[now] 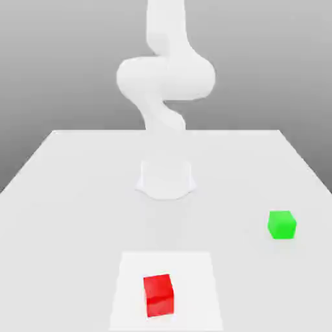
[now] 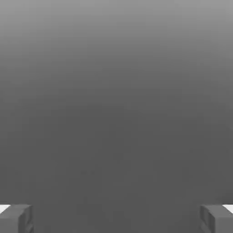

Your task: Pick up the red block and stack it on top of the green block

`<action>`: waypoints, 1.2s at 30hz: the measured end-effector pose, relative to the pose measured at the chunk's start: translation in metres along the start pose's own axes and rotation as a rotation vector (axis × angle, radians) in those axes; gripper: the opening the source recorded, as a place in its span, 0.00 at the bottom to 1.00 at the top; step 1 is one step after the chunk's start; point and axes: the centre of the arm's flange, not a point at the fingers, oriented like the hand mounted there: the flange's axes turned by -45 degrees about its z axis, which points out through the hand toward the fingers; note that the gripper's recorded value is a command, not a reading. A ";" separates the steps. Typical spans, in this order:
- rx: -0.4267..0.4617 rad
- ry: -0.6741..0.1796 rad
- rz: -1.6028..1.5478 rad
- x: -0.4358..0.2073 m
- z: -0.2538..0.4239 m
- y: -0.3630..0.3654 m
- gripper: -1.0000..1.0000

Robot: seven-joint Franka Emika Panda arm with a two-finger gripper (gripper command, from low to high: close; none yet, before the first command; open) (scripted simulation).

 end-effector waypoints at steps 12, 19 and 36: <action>0.042 -0.374 -0.083 -0.085 0.240 0.007 0.50; 0.053 -0.588 -0.135 -0.183 0.342 0.011 0.50; 0.056 -0.721 -0.171 -0.295 0.433 0.016 0.00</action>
